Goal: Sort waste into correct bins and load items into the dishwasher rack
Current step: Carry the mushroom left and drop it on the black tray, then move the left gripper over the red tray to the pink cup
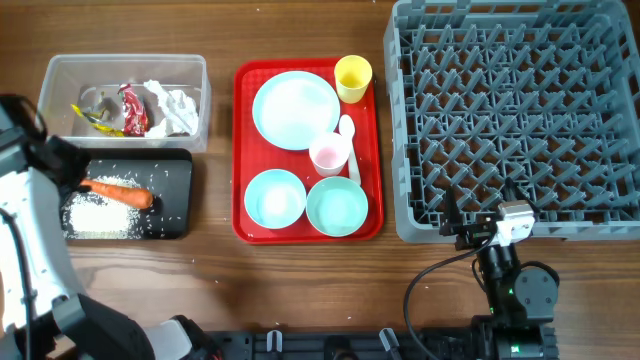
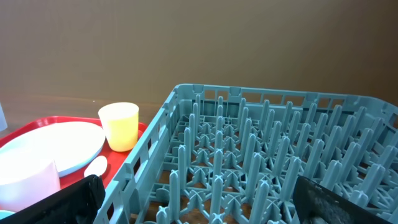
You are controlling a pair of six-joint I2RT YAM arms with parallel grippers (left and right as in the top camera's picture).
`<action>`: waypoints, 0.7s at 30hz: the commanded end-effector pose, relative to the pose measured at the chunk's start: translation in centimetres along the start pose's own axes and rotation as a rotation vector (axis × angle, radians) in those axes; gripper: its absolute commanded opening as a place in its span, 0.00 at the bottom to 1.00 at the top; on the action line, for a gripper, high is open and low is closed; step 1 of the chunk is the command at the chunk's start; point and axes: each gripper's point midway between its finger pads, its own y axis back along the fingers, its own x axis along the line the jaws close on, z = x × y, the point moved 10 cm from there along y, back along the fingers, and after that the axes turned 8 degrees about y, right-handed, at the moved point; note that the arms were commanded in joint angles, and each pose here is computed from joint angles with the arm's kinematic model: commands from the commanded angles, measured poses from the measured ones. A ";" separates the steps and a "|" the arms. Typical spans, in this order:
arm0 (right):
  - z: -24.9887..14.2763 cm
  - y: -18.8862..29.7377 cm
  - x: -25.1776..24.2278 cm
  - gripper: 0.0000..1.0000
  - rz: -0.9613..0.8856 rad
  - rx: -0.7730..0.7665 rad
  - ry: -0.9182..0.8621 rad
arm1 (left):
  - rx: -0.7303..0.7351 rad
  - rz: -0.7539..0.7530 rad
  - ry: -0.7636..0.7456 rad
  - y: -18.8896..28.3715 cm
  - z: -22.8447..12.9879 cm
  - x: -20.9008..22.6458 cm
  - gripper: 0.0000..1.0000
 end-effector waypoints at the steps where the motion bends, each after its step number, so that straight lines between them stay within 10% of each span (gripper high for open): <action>1: 0.1 0.0 0.0 1.00 0.009 -0.011 0.011 | 0.026 0.052 0.066 -1.9 1.1 1.0 0.07; 12: 0.1 0.0 0.0 1.00 0.009 -0.011 0.011 | 0.117 0.264 0.064 -9.8 1.2 2.4 0.12; 21: 0.1 0.0 0.0 1.00 0.009 -0.012 0.011 | 0.131 0.273 0.058 -10.6 1.1 2.4 0.70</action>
